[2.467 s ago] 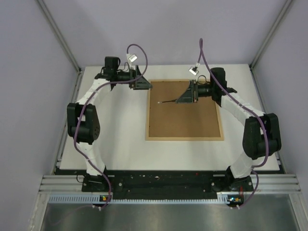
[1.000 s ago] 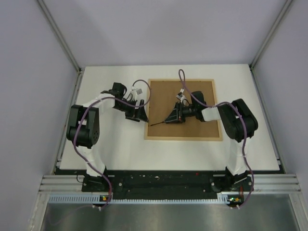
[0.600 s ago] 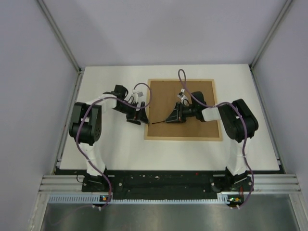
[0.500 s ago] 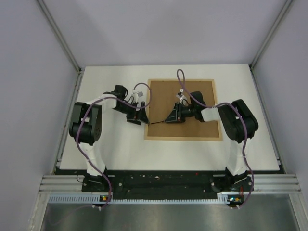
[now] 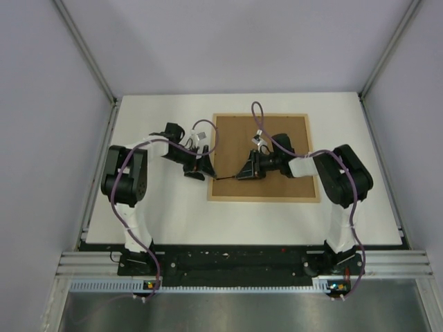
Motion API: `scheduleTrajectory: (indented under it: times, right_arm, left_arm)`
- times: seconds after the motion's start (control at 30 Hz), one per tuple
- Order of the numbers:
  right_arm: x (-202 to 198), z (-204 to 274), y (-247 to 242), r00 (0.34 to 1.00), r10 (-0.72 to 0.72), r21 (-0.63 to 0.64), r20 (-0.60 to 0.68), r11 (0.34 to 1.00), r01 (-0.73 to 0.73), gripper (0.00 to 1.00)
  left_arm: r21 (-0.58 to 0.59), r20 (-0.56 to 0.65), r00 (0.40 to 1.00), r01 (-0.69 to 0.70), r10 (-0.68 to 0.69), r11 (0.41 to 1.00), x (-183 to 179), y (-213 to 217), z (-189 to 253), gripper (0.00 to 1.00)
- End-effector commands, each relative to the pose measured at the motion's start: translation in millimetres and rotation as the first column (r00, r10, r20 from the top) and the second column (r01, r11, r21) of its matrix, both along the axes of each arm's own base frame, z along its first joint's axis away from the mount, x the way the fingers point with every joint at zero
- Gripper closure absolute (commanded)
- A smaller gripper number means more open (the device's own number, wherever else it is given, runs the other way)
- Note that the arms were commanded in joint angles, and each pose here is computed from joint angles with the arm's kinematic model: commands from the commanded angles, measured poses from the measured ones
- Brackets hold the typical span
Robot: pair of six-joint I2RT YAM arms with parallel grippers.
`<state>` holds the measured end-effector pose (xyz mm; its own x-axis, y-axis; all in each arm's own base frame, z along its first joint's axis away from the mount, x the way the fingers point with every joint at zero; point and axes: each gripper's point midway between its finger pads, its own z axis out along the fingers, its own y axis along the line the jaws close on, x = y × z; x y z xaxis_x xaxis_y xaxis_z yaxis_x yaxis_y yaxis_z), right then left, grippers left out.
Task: Take the photo out of the frame
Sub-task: Release the photo frame item from the photo frame.
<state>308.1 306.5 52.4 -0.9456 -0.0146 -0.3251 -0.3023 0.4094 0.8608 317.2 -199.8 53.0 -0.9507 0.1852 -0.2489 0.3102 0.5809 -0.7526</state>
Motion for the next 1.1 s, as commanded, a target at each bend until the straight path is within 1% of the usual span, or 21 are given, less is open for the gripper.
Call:
scheduleTrajectory:
  times: [0.0, 0.2, 0.6, 0.87, 0.97, 1.07]
  right_arm:
    - [-3.2, 20.5, 5.0, 0.997, 0.019, 0.026, 0.076, 0.999, -0.021, 1.0]
    - [0.0, 19.7, 8.8, 0.998, 0.012, 0.037, 0.061, 0.999, -0.015, 1.0]
    - [-3.3, 14.0, 21.9, 0.999, 0.036, 0.046, 0.04, 0.998, -0.038, 1.0]
    - [-2.0, 4.1, 25.4, 0.999, 0.024, 0.022, 0.028, 0.999, -0.024, 1.0]
    - [-2.1, -15.4, 24.5, 0.999, 0.003, -0.01, -0.033, 1.0, -0.004, 1.0]
    - [-4.4, -28.4, 23.2, 0.998, -0.009, -0.029, -0.065, 1.0, 0.007, 1.0]
  left_arm:
    - [-0.028, -0.016, 1.0, -0.015, 0.015, 1.0, 8.0, -5.4, -2.3, 0.02]
    - [-0.062, -0.038, 0.999, -0.015, 0.012, 0.998, 9.8, -11.3, 0.0, 0.02]
    - [-0.071, -0.046, 0.999, -0.007, 0.004, 0.997, 7.5, -19.4, -1.3, 0.02]
    - [-0.088, -0.049, 0.999, -0.005, 0.0, 0.996, 5.9, -22.7, 0.0, 0.02]
    - [-0.1, -0.054, 0.998, 0.004, -0.01, 0.995, 3.0, -26.2, 0.4, 0.02]
    - [-0.112, -0.059, 0.998, 0.007, -0.014, 0.994, -0.3, -28.5, 0.7, 0.02]
